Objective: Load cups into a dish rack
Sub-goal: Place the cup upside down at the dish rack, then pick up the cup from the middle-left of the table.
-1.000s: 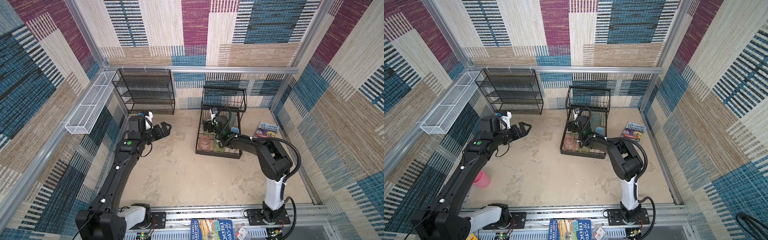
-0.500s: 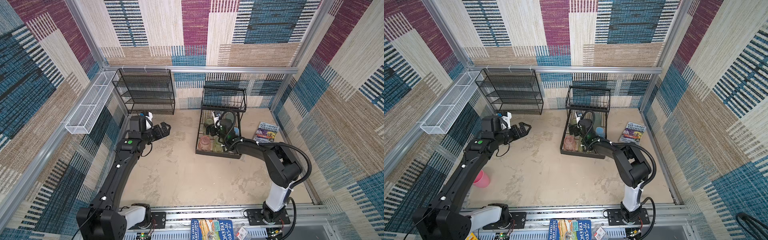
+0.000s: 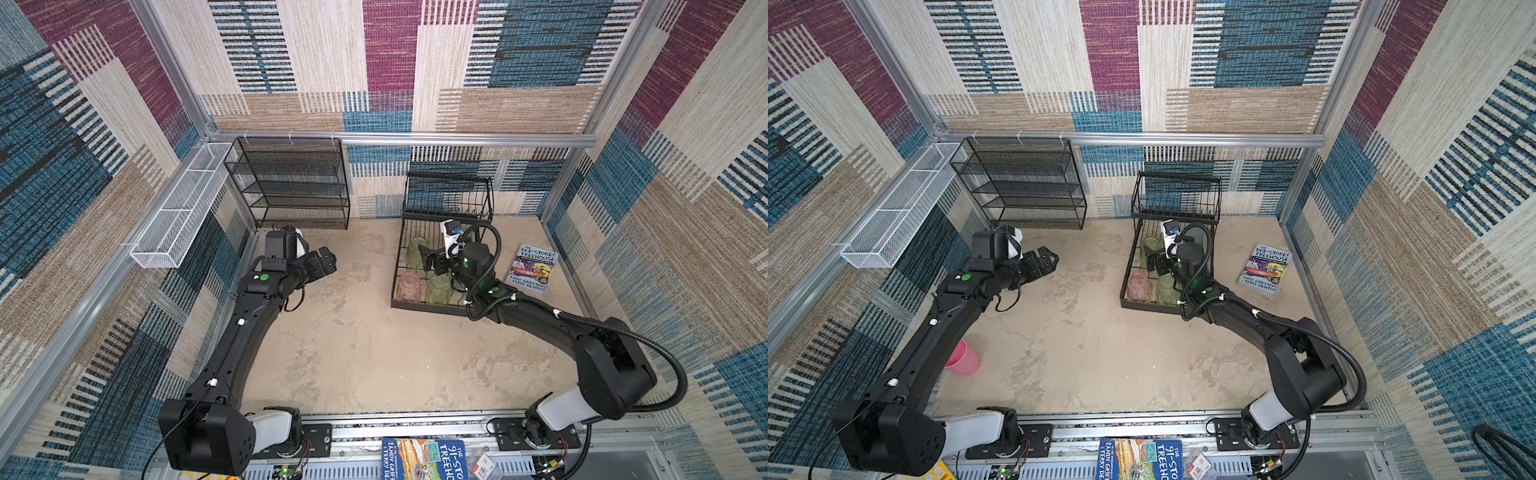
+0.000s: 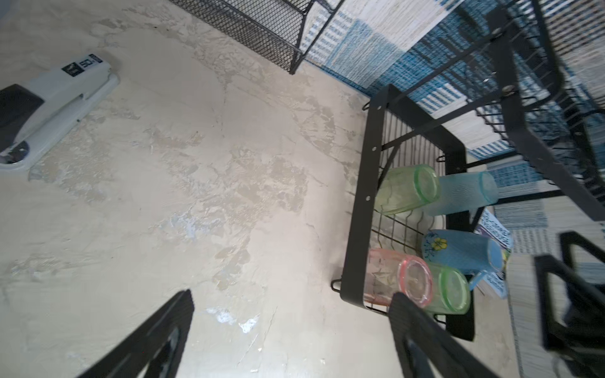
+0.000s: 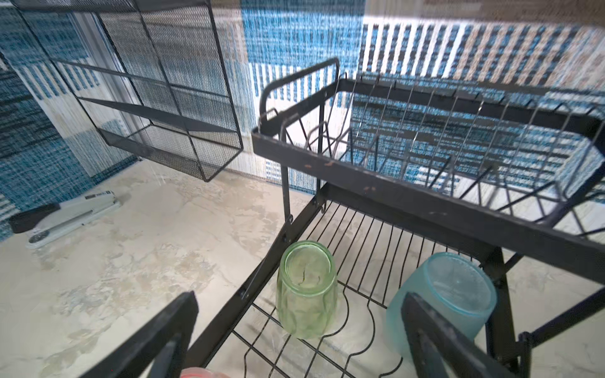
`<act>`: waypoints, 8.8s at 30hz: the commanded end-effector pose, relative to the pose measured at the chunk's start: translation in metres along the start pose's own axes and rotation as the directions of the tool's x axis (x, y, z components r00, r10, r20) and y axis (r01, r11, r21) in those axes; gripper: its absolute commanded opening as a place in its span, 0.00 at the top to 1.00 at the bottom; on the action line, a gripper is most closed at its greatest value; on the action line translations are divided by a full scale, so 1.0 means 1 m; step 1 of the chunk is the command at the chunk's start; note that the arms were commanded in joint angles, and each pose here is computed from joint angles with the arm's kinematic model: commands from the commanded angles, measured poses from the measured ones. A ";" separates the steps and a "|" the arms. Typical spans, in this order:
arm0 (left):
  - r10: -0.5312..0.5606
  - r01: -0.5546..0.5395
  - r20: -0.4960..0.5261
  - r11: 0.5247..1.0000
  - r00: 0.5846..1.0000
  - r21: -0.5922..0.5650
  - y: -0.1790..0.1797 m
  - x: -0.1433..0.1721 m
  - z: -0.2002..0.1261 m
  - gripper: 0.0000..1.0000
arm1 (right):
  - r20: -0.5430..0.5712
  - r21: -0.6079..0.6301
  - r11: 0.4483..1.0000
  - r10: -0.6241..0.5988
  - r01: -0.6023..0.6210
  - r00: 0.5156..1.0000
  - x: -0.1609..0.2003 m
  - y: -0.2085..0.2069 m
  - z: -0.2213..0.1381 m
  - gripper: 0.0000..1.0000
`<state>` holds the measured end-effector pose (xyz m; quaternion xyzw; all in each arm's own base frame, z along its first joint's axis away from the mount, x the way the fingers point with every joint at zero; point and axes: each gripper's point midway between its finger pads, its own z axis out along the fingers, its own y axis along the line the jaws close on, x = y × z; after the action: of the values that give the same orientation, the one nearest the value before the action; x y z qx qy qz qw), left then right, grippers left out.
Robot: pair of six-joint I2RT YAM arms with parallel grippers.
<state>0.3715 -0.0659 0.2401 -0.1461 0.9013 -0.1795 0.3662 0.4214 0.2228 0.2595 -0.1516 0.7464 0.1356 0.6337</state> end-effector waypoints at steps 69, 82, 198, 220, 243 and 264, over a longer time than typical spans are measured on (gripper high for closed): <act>-0.419 0.241 -0.041 0.597 0.907 -0.765 0.256 0.094 -0.060 0.38 | 0.193 -0.681 0.688 -0.159 0.249 0.968 0.079 0.245 -0.174 0.08; -0.431 0.228 -0.050 0.567 0.901 -0.791 0.264 0.099 -0.062 0.52 | 0.191 -0.663 0.704 -0.169 0.254 0.967 0.082 0.241 -0.171 0.08; -0.272 0.169 -0.068 0.368 0.960 0.914 -0.125 -0.100 -0.080 1.00 | -0.238 -0.580 0.230 0.870 -0.781 0.432 -0.147 0.170 0.041 0.00; -0.311 0.181 -0.065 0.358 0.948 0.916 -0.114 -0.109 -0.080 1.00 | -0.256 -0.547 0.239 0.865 -0.802 0.432 -0.140 0.202 0.105 0.00; -0.327 0.215 -0.088 0.375 0.941 0.902 -0.107 -0.108 -0.066 0.94 | -0.252 -0.567 0.257 0.851 -0.783 0.462 -0.147 0.215 0.099 0.38; -0.312 0.213 -0.072 0.444 0.947 0.870 -0.100 -0.102 -0.053 0.26 | 0.198 -0.192 0.858 0.509 -0.476 0.837 -0.206 0.109 0.067 0.37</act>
<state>0.4190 -0.1036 0.3770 -0.1048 0.6315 -0.6654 0.3840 0.4573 0.3896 0.4598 0.0295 0.6380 0.4604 0.6166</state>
